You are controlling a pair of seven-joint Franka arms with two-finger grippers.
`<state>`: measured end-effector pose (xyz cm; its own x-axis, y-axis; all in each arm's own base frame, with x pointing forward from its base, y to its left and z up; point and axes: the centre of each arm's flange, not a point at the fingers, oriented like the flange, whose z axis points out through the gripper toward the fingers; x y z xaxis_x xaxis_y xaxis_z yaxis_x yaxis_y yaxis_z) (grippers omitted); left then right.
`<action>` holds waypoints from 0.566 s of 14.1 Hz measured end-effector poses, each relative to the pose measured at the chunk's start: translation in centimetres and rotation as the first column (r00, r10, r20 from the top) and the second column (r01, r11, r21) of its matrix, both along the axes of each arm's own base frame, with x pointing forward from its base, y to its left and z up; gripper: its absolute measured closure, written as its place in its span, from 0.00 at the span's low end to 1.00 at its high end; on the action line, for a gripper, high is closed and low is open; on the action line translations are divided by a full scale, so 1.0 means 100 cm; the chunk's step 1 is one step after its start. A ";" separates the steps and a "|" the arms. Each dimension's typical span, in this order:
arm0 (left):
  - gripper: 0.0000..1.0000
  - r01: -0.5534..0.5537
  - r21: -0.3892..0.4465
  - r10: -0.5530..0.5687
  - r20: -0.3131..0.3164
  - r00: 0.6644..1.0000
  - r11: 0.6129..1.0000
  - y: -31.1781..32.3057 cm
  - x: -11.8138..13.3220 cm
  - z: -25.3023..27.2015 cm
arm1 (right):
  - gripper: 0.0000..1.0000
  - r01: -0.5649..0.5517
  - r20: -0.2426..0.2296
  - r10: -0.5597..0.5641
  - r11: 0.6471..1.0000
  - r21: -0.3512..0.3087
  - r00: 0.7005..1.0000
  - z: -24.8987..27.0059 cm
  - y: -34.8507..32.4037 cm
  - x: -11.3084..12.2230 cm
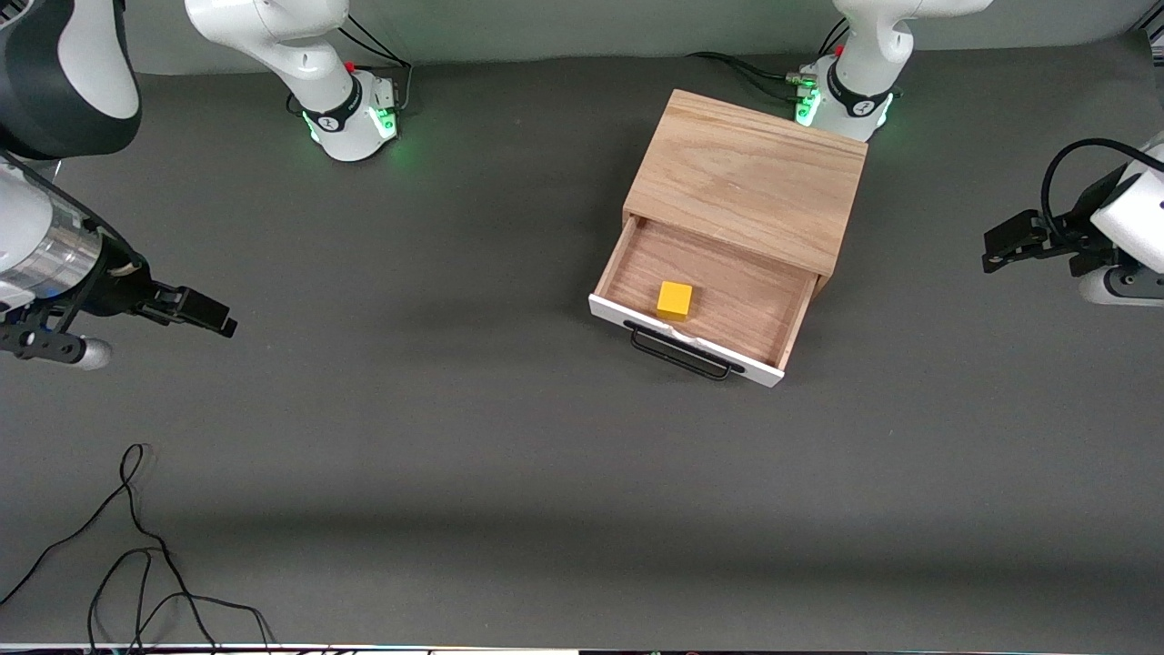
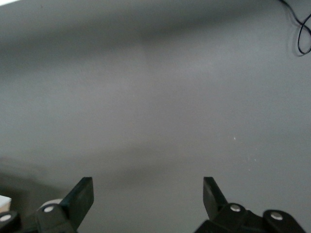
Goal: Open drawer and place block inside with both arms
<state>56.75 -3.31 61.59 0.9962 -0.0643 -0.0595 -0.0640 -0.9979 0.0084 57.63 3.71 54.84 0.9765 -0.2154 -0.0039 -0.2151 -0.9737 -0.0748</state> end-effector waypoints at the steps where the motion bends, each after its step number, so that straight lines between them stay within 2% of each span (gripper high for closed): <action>1: 0.00 0.000 0.000 0.000 0.000 1.000 1.000 0.000 0.000 0.000 | 0.00 -0.025 -0.003 0.025 1.000 0.001 1.000 -0.004 0.001 -0.007; 3: 0.00 0.001 0.000 -0.001 0.000 1.000 1.000 0.000 0.000 0.000 | 0.00 -0.059 -0.002 0.059 0.998 -0.010 0.998 0.000 0.002 -0.013; 5: 0.00 0.001 0.000 -0.001 0.000 1.000 1.000 -0.001 0.000 0.000 | 0.00 -0.080 -0.024 0.079 0.996 -0.043 0.997 0.010 0.003 -0.016; 8: 0.00 0.002 0.000 -0.002 0.000 1.000 1.000 -0.001 0.000 0.000 | 0.00 -0.074 -0.036 0.072 0.996 -0.051 0.997 0.026 -0.004 -0.018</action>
